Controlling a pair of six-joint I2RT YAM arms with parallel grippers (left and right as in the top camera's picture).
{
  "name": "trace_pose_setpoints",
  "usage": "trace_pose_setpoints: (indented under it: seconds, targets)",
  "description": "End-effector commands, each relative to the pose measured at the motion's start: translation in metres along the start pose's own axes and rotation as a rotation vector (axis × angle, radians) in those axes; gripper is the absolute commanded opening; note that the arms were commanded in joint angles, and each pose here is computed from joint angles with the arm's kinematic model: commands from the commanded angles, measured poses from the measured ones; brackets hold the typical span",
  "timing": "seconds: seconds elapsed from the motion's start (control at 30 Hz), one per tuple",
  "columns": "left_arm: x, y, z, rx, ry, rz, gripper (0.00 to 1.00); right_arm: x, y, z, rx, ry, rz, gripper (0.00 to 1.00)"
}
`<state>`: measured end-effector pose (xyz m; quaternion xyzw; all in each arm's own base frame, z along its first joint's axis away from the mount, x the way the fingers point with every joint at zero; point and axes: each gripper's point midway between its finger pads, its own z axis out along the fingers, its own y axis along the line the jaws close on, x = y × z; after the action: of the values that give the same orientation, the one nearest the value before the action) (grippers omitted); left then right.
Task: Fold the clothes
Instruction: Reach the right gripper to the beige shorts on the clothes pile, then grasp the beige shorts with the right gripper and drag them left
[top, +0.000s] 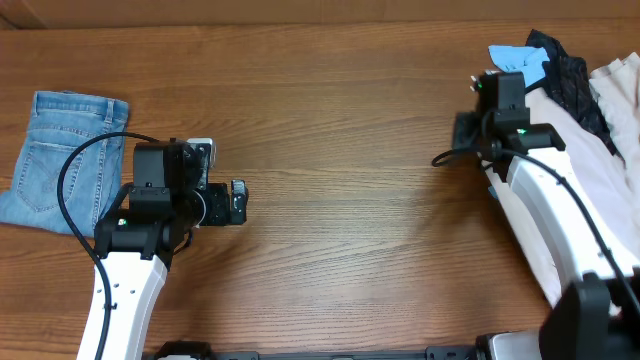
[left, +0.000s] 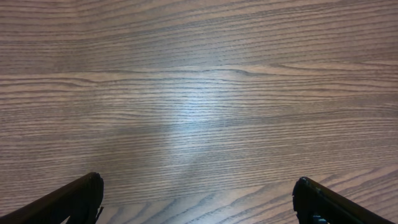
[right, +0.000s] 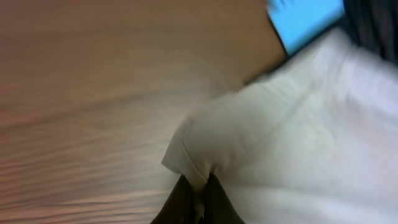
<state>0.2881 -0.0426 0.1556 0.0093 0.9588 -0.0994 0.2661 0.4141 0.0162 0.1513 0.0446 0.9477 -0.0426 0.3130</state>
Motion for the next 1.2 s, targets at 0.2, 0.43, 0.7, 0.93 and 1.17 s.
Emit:
trace_pose_setpoints:
  seconds: [0.2, 0.43, 0.7, 0.93, 1.17]
  targets:
    - [-0.010, -0.003, -0.005, 0.017, -0.026, 0.014, 1.00, -0.029, 0.124, -0.059, -0.236, -0.176, -0.121, 0.04]
    - [-0.010, -0.003, -0.005, 0.017, -0.026, 0.014, 1.00, -0.046, 0.185, -0.068, -0.356, -0.307, -0.135, 0.05]
    - [-0.010, -0.003, -0.005, 0.017, -0.027, 0.014, 1.00, -0.057, 0.202, -0.045, -0.380, -0.344, -0.067, 0.11]
    - [-0.010, -0.004, -0.005, 0.020, -0.025, -0.019, 1.00, -0.075, 0.163, -0.060, -0.196, -0.426, -0.100, 1.00]
    - [-0.010, -0.008, -0.005, 0.044, -0.023, -0.018, 1.00, -0.022, 0.103, -0.088, -0.091, -0.204, -0.107, 1.00]
